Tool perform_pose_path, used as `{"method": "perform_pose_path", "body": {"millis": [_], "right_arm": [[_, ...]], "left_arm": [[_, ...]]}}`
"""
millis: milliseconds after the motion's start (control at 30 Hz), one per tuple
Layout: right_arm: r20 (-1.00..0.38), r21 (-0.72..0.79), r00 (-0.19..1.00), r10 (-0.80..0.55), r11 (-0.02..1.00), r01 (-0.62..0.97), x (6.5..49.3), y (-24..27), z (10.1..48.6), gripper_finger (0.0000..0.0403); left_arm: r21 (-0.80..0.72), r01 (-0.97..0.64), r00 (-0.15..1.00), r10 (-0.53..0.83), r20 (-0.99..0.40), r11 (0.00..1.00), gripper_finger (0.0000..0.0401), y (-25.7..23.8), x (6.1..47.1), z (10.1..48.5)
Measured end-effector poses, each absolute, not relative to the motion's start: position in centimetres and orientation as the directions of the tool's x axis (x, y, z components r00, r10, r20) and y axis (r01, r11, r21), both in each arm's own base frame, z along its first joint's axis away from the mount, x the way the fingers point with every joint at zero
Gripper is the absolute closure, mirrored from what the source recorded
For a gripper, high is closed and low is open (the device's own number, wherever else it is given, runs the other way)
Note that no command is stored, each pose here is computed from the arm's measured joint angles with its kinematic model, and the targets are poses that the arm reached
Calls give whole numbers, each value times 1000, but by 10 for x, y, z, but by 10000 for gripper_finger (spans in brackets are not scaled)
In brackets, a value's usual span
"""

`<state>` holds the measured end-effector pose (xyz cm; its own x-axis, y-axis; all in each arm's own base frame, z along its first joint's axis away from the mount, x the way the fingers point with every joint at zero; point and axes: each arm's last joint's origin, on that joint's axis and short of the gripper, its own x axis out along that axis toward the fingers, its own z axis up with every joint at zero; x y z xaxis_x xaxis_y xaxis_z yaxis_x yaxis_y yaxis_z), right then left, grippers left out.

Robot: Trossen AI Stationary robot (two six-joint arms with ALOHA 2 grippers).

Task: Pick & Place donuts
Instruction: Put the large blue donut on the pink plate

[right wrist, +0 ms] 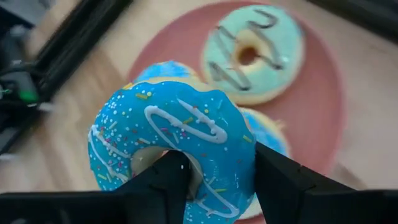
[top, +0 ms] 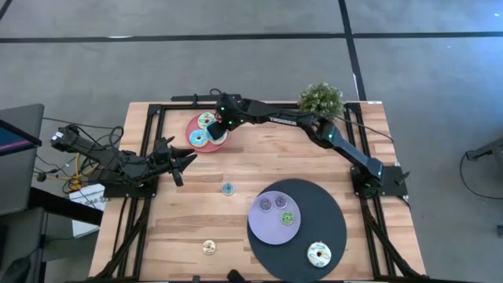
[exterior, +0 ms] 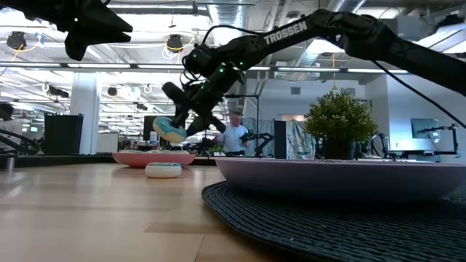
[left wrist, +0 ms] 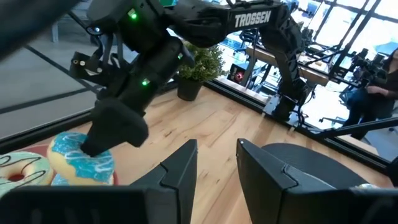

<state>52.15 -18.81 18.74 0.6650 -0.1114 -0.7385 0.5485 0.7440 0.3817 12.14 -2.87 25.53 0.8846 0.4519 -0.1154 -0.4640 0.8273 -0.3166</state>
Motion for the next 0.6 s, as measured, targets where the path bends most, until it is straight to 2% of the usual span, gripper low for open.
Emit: {"method": "perform_pose_path", "body": {"millis": [600], "right_arm": [[-755, 362, 642, -131, 733, 576, 518, -193, 186, 179]], "left_arm": [[-263, -493, 870, 477, -126, 829, 296, -28, 121, 253]]}}
